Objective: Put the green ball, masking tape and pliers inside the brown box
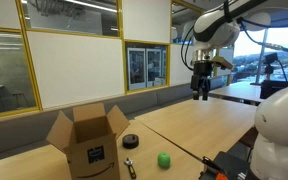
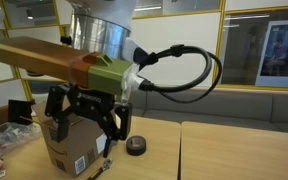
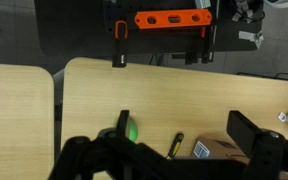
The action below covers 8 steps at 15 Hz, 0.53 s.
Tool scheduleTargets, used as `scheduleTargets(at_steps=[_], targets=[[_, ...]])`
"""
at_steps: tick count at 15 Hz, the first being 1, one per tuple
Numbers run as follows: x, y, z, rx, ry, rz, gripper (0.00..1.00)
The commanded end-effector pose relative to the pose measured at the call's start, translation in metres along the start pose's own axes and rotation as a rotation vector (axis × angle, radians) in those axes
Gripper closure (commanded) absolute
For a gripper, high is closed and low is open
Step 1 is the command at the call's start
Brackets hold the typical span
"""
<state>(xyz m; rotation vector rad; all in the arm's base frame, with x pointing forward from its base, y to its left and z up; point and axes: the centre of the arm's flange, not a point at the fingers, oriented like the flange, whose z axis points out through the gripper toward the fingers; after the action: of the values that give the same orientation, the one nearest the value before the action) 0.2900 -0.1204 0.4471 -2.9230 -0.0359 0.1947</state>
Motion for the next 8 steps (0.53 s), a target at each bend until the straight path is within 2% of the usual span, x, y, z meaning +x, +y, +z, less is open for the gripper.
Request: scheduleTargets(at_steps=[1,8], targets=[[0.0001,0.0001,-0.0008,-0.001,0.002,0.0,0.0],[-0.0001,0.0001,-0.002,-0.001,0.005,0.0,0.0]])
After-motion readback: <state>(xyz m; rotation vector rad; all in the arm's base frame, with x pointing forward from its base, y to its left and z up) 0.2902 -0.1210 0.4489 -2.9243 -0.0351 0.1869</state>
